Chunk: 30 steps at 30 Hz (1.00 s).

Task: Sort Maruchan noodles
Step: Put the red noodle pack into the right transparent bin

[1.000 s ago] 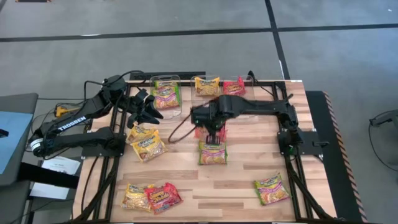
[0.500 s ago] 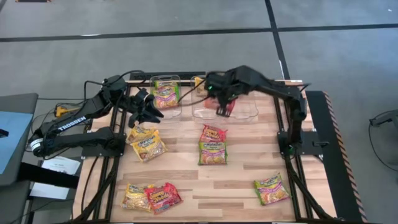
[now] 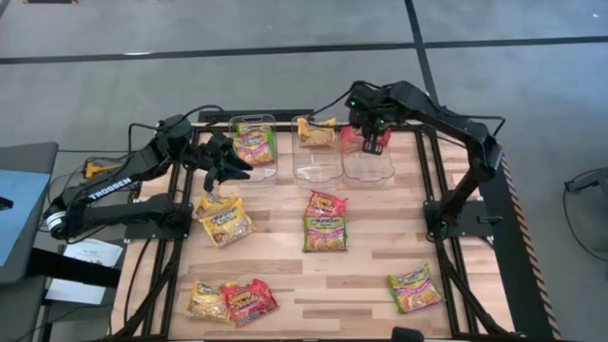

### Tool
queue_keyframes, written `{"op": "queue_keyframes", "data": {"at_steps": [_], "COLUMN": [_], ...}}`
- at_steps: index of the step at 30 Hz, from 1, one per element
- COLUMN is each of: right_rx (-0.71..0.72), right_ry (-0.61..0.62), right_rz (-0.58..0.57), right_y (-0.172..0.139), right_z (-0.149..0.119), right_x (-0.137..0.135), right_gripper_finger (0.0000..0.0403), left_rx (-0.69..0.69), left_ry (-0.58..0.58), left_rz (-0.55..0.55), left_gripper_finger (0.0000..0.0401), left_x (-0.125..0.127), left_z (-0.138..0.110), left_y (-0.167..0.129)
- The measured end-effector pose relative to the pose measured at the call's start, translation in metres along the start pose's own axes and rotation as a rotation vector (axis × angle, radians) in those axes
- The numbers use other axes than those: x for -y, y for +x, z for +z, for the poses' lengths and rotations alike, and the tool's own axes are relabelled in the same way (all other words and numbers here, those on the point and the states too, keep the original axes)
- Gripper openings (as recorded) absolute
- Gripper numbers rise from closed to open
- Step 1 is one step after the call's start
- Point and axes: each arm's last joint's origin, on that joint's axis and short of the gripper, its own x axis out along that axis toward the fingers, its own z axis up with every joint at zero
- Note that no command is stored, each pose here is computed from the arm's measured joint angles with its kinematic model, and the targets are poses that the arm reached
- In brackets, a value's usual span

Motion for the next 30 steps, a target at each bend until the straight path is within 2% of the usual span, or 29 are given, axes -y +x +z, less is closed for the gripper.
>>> {"op": "queue_keyframes", "data": {"at_steps": [6, 13, 19, 30], "right_rx": [-0.018, -0.009, 0.064, 0.076], "right_ry": [-0.109, -0.197, -0.192, -0.16], "right_rz": [-0.009, -0.017, 0.002, 0.019], "right_y": [0.044, 0.077, 0.095, 0.125], "right_z": [-0.01, -0.012, -0.011, -0.024], "right_x": [0.003, 0.0, -0.004, -0.003], "right_gripper_finger": [0.0001, 0.0001, 0.0001, 0.0005], "left_rx": [0.025, 0.045, 0.06, 0.066], "left_ry": [0.054, 0.078, 0.079, 0.078], "left_rz": [0.069, 0.131, 0.173, 0.19], "left_gripper_finger": [0.0176, 0.0176, 0.0176, 0.0176], "left_x": [-0.002, -0.004, -0.005, -0.005], "left_z": [0.001, 0.001, 0.002, 0.002], "left_y": [0.0, 0.0, 0.0, -0.001]}}
